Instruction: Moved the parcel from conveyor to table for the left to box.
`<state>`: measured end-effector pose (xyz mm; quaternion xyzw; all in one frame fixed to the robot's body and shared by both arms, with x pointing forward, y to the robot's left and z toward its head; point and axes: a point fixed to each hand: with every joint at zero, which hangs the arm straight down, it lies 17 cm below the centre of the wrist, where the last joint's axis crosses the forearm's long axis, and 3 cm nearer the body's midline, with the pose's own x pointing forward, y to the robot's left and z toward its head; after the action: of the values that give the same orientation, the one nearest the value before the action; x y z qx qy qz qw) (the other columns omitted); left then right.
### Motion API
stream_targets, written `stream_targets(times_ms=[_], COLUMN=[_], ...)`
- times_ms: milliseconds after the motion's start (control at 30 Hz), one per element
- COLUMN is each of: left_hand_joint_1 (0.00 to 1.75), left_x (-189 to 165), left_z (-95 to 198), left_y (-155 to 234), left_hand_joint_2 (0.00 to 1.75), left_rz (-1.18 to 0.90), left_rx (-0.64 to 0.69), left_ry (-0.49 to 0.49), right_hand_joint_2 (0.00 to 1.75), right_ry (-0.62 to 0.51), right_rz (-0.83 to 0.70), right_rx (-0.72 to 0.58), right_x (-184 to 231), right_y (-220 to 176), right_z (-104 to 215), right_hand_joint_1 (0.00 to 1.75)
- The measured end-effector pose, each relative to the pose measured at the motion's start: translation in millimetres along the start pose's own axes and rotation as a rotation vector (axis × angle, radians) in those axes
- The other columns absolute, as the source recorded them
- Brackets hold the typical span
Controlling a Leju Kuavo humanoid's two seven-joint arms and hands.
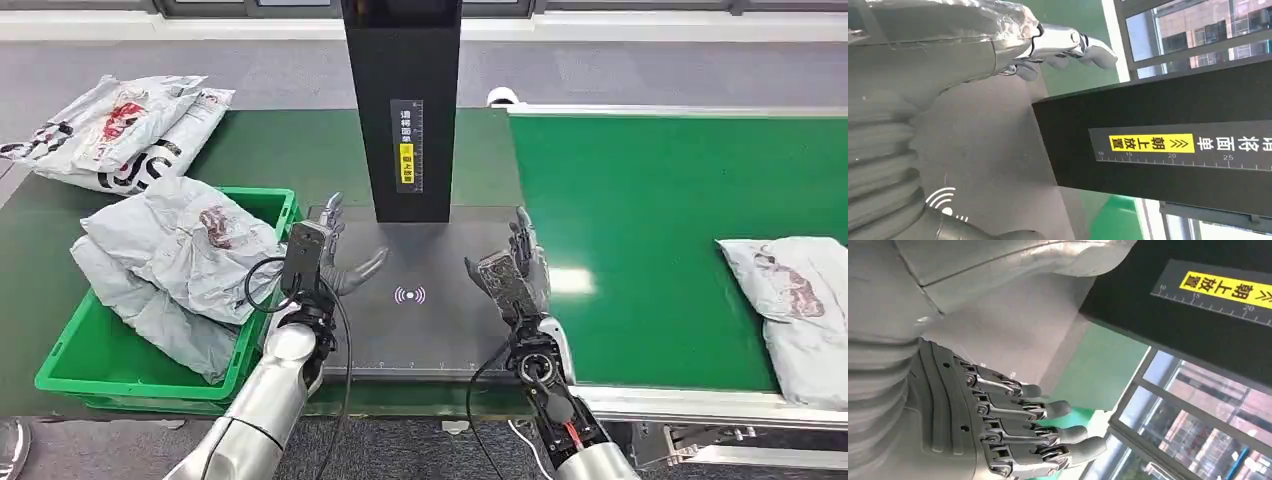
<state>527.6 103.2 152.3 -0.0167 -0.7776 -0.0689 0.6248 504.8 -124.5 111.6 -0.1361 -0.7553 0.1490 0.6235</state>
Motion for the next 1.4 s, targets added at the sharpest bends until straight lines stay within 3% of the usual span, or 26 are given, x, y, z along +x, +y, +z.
stream_targets(times_ms=[333, 567, 667, 867, 1167, 1400], left_hand_joint_1=[0.0, 0.0, 0.0, 0.0, 0.0, 0.0], left_x=[-5.5, -13.8, -18.5, -20.8, -20.5, -18.7], left_z=[1.9, 11.4, 17.7, 21.9, 22.3, 20.9], left_y=[6.7, 3.8, 4.1, 3.0, 2.1, 2.5], left_hand_joint_2=[1.75, 1.75, 1.75, 1.75, 1.75, 1.75], left_rz=[-0.01, -0.027, -0.033, -0.031, -0.029, 0.001], left_rx=[0.021, 0.012, 0.018, 0.019, 0.019, 0.022], left_ry=[0.009, 0.012, 0.016, 0.018, 0.017, 0.022], right_hand_joint_2=[1.75, 1.75, 1.75, 1.75, 1.75, 1.75], right_ry=[-0.002, -0.057, -0.016, 0.114, 0.179, 0.407], right_rz=[0.263, 0.653, 0.759, 0.786, 0.805, 0.946], right_rx=[-0.168, -0.238, -0.268, -0.345, -0.375, -0.405], right_x=[-12.9, -30.4, -54.0, -91.5, -106.6, -152.0], right_y=[-51.7, -103.1, -137.1, -186.4, -205.2, -246.8], right_z=[-9.2, -7.7, -0.6, 17.2, 25.9, 50.1], right_hand_joint_1=[0.0, 0.0, 0.0, 0.0, 0.0, 0.0])
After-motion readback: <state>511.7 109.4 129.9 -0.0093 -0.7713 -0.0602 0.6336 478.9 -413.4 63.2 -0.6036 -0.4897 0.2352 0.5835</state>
